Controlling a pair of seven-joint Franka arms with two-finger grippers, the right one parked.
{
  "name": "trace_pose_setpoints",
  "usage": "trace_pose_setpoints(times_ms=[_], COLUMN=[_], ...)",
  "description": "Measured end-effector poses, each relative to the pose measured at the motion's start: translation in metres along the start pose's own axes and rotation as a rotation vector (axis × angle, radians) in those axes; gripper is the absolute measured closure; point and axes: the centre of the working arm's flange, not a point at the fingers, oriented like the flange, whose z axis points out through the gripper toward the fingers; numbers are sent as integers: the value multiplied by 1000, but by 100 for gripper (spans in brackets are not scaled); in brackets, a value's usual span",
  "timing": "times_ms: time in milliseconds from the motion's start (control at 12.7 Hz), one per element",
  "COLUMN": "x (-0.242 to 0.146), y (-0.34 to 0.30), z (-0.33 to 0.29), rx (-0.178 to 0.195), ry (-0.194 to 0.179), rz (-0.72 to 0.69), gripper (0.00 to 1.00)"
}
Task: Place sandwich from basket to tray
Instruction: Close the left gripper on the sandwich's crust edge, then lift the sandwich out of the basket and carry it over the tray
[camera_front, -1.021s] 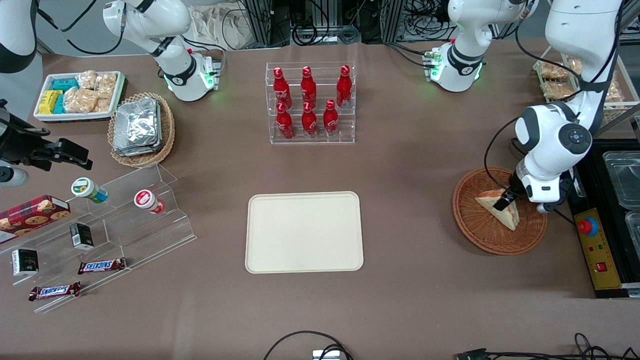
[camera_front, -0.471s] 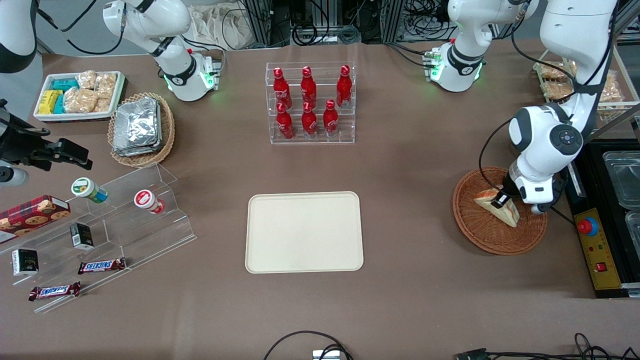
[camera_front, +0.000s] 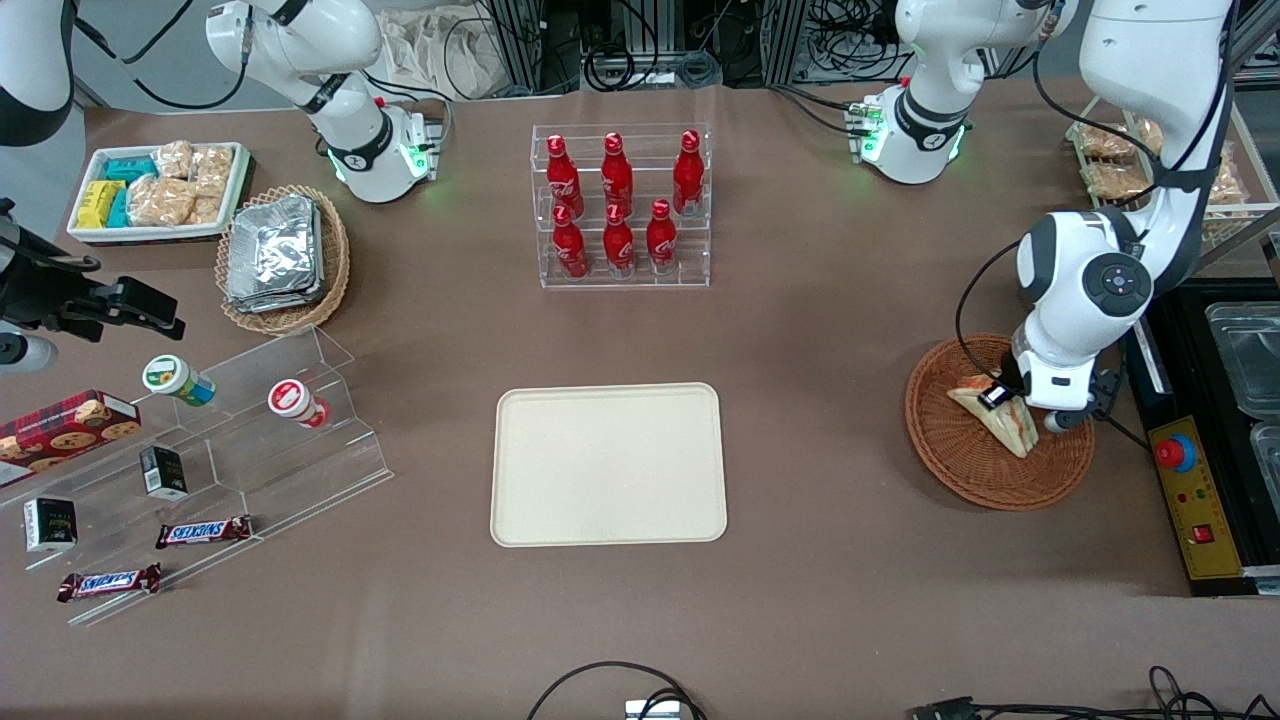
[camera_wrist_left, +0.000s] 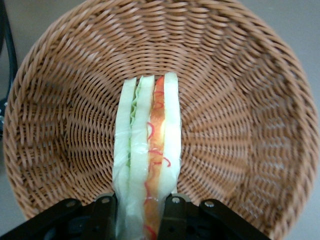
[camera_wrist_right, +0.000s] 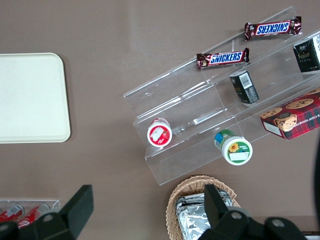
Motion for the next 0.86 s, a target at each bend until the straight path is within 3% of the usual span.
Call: trace_pose_setpoints(times_ms=[314, 864], x=[10, -33], y=[46, 160], z=[-77, -179], rx=[54, -25], ry=[-51, 21], rz=[193, 504], gripper=[76, 72])
